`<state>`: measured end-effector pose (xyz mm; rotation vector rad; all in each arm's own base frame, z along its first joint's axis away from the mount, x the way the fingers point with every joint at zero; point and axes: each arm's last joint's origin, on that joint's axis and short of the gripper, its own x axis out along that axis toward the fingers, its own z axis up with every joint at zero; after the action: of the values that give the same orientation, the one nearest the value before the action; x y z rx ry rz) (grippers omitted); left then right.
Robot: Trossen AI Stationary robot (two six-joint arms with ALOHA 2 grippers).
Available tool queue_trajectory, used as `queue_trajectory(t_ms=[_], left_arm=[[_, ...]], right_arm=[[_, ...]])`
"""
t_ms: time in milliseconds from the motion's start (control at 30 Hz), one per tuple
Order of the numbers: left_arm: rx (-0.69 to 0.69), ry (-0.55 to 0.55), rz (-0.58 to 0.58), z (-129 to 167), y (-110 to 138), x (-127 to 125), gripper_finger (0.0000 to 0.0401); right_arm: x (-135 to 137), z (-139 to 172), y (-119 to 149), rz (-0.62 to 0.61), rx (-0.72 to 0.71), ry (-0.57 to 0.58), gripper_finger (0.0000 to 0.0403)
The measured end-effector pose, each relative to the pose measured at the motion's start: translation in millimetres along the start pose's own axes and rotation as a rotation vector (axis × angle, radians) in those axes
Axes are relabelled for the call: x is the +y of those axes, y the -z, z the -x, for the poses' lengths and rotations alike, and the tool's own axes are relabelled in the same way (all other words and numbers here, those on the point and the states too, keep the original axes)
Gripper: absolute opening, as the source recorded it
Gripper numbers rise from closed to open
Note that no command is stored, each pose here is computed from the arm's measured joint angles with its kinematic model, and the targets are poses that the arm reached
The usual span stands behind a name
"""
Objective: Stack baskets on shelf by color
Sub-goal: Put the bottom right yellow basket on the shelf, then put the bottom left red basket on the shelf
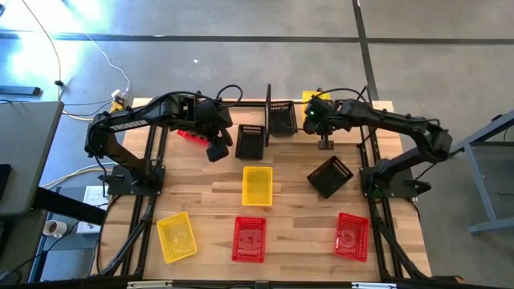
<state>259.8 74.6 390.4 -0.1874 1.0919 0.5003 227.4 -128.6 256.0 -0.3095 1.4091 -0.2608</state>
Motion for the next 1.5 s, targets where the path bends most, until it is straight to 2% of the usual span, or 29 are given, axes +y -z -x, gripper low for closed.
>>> queue_trajectory(t_ms=[267, 467, 867, 1233, 1500], left_arm=[[0.0, -0.003, 0.012, 0.0, 0.0, 0.1, 0.0209], [0.0, -0.004, 0.012, 0.0, 0.0, 0.1, 0.0209], [0.0, -0.001, 0.016, 0.0, 0.0, 0.1, 0.0209], [0.001, 0.001, 0.143, 0.0, 0.1, 0.0, 0.0209], [0.016, 0.054, 0.179, 0.0, 0.4, -1.5, 0.0209]], right_arm=[[-3.4, -30.1, -4.3, -0.005, 0.081, -0.072, 0.0], [-1.0, -38.3, -8.0, -0.004, 0.067, -0.138, 0.0], [-1.5, -44.1, -8.2, -0.005, 0.085, -0.148, 0.0003], [-1.7, -42.5, -7.9, -0.021, 0.084, -0.14, 0.008], [-7.8, -16.2, -6.4, -0.09, 0.101, -0.144, 0.0098]])
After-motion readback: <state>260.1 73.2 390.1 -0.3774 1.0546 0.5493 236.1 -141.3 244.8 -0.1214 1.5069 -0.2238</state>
